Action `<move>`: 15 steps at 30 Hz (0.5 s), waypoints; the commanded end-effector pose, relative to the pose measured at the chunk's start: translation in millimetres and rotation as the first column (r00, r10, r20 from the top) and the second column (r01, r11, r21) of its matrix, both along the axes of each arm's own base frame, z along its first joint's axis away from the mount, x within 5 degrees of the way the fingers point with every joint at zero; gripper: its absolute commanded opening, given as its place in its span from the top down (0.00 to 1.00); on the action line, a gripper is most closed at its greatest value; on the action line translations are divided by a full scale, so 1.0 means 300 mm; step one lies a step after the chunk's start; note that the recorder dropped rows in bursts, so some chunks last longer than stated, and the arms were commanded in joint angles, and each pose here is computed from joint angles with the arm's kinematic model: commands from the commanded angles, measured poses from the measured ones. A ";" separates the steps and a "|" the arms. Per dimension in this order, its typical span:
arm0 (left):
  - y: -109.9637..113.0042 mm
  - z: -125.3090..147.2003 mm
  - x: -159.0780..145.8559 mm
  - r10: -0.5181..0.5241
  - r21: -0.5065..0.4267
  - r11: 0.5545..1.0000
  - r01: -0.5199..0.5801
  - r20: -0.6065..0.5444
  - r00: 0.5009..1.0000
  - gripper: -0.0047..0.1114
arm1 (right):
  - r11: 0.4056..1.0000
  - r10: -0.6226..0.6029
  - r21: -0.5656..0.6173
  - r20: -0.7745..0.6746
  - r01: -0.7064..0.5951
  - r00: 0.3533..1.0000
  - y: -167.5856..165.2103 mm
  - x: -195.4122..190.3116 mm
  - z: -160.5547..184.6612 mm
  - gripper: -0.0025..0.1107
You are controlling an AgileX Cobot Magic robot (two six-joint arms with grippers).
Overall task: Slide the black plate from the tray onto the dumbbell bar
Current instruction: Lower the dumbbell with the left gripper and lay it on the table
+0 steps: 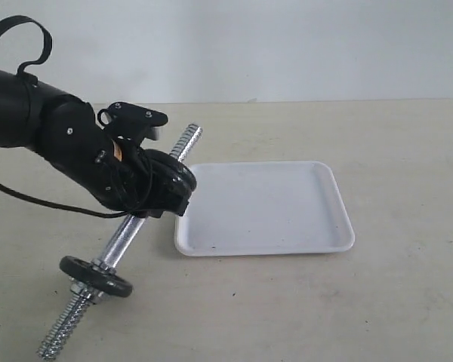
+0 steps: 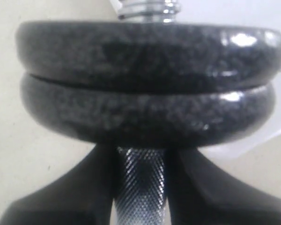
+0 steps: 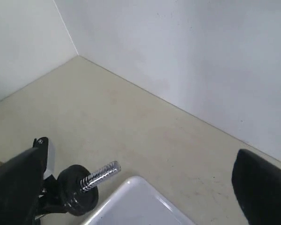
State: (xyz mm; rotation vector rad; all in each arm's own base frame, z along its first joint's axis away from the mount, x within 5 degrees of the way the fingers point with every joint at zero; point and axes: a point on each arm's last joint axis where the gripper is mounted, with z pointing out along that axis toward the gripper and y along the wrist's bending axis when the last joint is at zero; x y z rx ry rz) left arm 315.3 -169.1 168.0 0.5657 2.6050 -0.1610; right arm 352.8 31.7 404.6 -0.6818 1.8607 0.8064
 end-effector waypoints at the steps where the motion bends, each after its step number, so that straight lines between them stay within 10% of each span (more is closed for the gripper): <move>1: -0.028 0.333 0.195 0.329 -0.512 0.850 0.126 0.702 0.631 0.92 | 1.000 -0.001 -0.017 0.005 0.001 1.000 -0.004 -0.009 0.011 0.05; 15: 0.097 0.296 0.260 0.579 -0.680 0.726 -0.101 0.525 0.624 0.92 | 0.999 -0.004 -0.035 0.004 0.004 1.000 -0.006 -0.009 0.007 0.05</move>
